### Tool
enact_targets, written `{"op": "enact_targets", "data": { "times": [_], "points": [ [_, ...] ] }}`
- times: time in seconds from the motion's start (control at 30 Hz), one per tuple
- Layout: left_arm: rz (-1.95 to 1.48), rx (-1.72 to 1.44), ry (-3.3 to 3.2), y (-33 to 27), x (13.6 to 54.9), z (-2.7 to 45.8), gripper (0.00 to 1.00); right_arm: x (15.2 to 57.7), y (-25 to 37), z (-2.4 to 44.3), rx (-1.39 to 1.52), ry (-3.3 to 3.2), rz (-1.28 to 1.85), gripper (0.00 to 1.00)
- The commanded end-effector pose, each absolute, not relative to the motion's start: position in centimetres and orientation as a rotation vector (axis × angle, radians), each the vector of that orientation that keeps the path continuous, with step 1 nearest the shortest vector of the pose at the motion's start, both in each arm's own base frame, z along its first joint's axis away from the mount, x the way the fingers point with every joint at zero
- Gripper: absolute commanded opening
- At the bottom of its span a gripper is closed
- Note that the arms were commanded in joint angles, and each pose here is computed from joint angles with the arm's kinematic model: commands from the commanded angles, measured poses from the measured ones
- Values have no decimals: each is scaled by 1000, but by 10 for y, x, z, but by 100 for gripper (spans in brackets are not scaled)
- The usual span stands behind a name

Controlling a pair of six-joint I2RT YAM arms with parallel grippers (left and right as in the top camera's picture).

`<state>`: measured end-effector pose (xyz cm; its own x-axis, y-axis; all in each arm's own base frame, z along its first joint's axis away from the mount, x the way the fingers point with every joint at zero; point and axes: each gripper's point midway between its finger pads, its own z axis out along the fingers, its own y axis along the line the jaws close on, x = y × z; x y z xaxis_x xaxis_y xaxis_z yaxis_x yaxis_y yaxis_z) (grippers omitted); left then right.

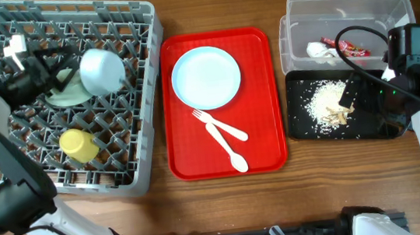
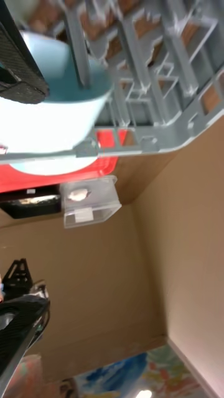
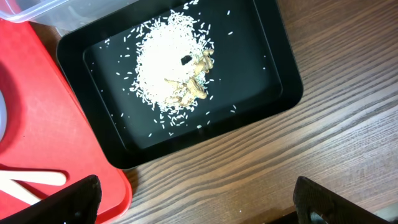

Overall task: Sort waste into correct bins and load items into the dishwasher rack
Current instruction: 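Set the blue bowl into the rack and release it, then move the left gripper to the tray and grasp the white spoon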

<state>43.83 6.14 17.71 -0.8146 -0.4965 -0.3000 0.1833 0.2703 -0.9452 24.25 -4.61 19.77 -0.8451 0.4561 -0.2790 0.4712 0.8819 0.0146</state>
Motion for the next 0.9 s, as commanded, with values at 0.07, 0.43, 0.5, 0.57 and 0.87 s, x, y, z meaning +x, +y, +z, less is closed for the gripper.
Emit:
{"op": "enact_targets", "data": {
  "times": [0.07, 0.43, 0.5, 0.57, 0.87],
  "points": [
    [-1440, -277, 2020, 76, 436, 189, 100, 241, -46, 198, 686, 2781, -70, 100],
    [-1223, -255, 2131, 54, 416, 232, 100, 242, -46, 198, 685, 2779, -70, 100],
    [-1104, -301, 2248, 45, 410, 223, 100, 242, -46, 198, 685, 2778, -70, 100],
    [-997, -323, 2353, 34, 402, 213, 100, 243, -46, 198, 684, 2776, -69, 100],
    [-640, -221, 2712, -51, 374, 177, 100, 243, -46, 198, 684, 2775, -69, 100]
  ]
}}
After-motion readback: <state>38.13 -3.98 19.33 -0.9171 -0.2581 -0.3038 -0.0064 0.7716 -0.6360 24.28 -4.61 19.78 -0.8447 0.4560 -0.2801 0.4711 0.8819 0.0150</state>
